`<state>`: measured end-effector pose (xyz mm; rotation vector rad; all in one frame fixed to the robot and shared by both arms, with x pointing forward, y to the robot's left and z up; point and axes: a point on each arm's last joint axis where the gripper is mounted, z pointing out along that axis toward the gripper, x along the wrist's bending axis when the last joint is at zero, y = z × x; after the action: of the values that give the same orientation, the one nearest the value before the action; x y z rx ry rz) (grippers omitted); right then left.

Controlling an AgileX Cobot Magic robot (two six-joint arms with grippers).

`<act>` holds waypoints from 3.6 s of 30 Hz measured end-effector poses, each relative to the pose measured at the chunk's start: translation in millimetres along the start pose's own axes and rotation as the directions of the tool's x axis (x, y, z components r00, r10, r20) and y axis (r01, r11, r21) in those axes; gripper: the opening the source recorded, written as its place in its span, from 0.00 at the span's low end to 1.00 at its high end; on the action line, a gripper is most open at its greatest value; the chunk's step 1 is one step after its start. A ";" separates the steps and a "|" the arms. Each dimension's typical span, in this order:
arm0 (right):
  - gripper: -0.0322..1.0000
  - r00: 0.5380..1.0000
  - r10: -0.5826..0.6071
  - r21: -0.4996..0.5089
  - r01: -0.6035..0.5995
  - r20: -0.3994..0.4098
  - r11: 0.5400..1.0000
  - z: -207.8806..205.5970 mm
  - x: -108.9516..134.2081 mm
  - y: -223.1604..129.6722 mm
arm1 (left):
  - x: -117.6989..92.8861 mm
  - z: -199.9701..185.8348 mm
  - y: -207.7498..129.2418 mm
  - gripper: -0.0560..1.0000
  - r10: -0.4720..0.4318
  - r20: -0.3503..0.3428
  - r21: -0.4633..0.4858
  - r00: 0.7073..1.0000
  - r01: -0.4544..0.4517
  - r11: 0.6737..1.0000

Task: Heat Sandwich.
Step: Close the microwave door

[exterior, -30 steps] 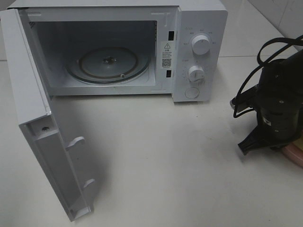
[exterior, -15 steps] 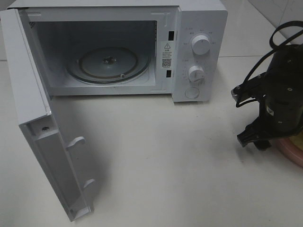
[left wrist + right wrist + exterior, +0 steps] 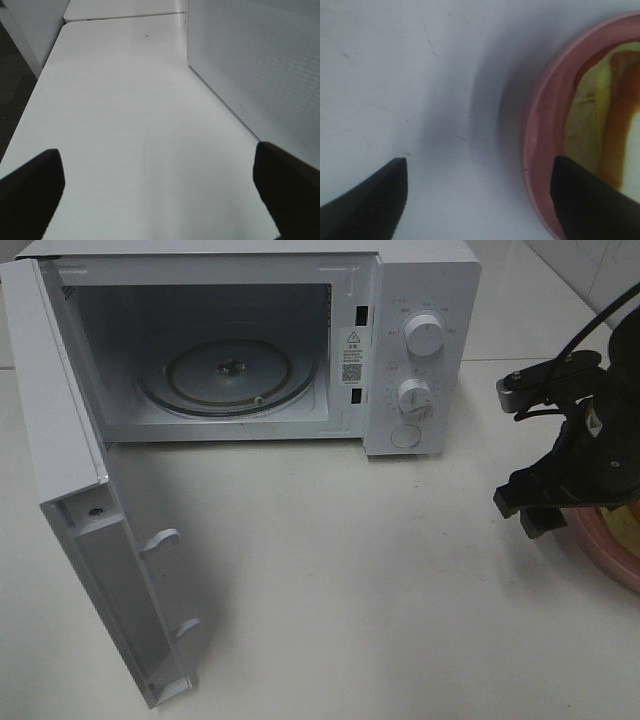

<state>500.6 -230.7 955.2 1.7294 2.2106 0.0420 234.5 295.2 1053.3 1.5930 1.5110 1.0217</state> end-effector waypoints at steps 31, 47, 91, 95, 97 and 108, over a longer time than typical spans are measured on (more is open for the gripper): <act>0.77 0.985 0.034 -0.275 -0.079 -0.168 0.958 -135.8 -28.0 -62.7 | 0.0 0.0 0.0 0.97 0.000 0.000 0.000 1.000 0.000 1.000; 0.77 0.982 0.063 -0.445 -0.138 -0.180 0.885 -192.9 -50.5 -142.2 | 0.0 0.0 0.0 0.97 0.000 0.000 0.000 1.000 0.000 1.000; 0.77 0.936 0.312 -0.660 -0.340 -0.165 0.670 -148.5 -40.9 -254.7 | 0.0 0.0 0.0 0.97 0.000 0.000 0.000 1.000 0.000 1.000; 0.77 0.938 0.307 -0.661 -0.333 -0.161 0.672 -148.5 -40.9 -254.7 | 0.0 0.0 0.0 0.97 0.000 0.000 0.000 1.000 0.000 1.000; 0.77 0.938 0.307 -0.661 -0.333 -0.161 0.672 -148.5 -40.9 -254.7 | 0.0 0.0 0.0 0.97 0.000 0.000 0.000 1.000 0.000 1.000; 0.77 0.938 0.307 -0.661 -0.333 -0.161 0.672 -148.5 -40.9 -254.7 | 0.0 0.0 0.0 0.97 0.000 0.000 0.000 1.000 0.000 1.000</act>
<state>228.9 -309.5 1047.9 1.6265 1.5512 0.8702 234.5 295.2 1053.3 1.5930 1.5110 1.0217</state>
